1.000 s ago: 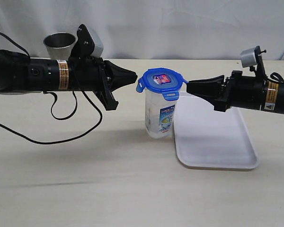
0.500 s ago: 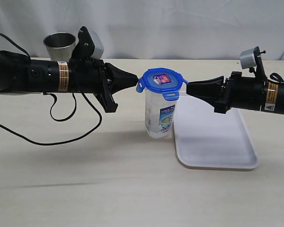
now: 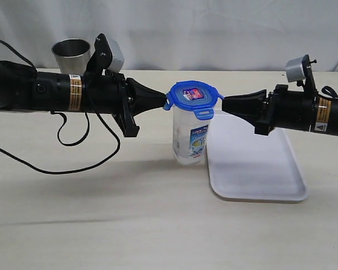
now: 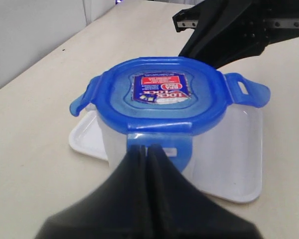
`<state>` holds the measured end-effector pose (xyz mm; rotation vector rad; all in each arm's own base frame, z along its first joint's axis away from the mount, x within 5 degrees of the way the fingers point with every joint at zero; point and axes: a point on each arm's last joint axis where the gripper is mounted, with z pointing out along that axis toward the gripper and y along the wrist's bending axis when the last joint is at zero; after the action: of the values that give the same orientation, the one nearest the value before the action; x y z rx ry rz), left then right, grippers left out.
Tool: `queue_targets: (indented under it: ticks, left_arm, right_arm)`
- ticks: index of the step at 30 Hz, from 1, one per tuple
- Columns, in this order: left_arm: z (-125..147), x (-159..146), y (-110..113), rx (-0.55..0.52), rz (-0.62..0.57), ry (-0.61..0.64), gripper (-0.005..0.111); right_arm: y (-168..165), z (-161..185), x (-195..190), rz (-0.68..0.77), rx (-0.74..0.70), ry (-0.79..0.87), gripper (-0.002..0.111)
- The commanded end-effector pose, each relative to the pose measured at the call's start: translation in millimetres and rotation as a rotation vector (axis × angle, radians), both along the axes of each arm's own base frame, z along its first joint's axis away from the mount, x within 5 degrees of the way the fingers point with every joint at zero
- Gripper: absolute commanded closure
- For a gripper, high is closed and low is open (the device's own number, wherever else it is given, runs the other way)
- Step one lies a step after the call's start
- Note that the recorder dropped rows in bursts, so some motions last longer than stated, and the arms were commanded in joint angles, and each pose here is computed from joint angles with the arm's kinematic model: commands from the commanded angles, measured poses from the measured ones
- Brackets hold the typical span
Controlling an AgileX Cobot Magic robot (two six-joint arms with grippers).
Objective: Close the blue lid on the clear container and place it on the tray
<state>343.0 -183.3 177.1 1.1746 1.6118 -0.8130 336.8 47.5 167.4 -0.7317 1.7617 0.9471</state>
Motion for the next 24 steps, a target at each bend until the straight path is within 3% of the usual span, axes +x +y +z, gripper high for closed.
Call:
queue_targets:
  ticks: [1, 14, 24]
  left_arm:
    - [3.4, -1.3, -2.1, -0.025, -0.02, 0.013, 0.107]
    - [3.4, -1.5, -2.2, -0.027, -0.022, 0.017, 0.107]
    - [3.9, 4.0, -0.5, -0.024, 0.037, -0.008, 0.107]
  right_arm:
    - [-1.2, 1.9, 2.8, -0.027, 0.003, -0.027, 0.104]
    - [-2.6, 1.3, 4.9, -0.053, -0.007, -0.03, 0.104]
    - [2.5, 3.4, -3.4, 0.054, 0.019, -0.034, 0.104]
